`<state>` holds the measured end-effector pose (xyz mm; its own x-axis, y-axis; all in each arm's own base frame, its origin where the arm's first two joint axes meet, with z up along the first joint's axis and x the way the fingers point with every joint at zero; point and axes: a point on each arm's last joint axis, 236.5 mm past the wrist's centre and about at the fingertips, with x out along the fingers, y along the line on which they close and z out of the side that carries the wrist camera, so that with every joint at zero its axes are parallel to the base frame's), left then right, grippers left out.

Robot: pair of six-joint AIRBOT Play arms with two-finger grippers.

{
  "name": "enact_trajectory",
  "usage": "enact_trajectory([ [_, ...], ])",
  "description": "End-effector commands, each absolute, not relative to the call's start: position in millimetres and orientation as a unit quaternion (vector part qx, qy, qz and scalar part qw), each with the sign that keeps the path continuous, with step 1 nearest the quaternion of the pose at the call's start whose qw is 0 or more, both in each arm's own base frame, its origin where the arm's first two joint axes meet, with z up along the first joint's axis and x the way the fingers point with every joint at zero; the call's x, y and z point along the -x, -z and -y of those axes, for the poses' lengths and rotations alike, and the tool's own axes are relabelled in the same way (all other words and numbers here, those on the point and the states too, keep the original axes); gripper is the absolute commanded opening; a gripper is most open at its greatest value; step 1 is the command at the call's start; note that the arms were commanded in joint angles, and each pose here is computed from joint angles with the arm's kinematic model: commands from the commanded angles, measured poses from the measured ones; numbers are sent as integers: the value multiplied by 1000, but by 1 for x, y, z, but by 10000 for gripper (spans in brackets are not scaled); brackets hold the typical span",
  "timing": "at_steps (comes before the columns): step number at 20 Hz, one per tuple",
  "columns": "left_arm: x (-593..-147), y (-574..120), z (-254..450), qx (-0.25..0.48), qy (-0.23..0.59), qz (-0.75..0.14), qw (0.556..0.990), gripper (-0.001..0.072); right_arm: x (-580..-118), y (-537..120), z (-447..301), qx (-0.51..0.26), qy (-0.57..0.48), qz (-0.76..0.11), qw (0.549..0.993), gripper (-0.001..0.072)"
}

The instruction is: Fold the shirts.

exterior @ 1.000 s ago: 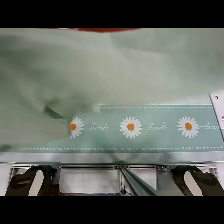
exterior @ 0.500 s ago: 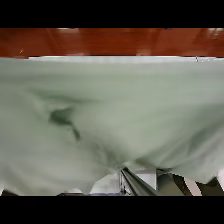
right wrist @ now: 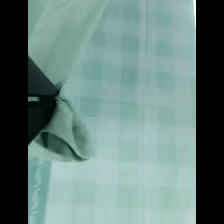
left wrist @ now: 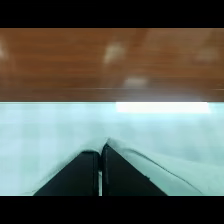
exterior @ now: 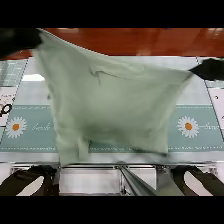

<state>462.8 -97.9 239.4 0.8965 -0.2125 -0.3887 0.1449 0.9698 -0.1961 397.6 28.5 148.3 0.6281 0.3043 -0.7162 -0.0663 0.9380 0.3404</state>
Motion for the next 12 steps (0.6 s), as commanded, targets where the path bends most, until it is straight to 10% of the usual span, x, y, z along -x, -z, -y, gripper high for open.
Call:
enact_trajectory([
  [1,-536,-166,93,93,69,-209,971,19,-467,-69,-14,-184,-78,-429,881,31],
  [9,-547,-25,48,280,-21,-392,876,20,-557,-18,-23,-290,-88,-432,849,37],
  [10,-541,-17,54,283,-11,-412,866,63,-563,-20,-28,-313,-94,-427,844,147],
  [12,-533,-14,57,270,5,-439,857,502,-570,-34,-34,-347,-105,-416,834,414],
])
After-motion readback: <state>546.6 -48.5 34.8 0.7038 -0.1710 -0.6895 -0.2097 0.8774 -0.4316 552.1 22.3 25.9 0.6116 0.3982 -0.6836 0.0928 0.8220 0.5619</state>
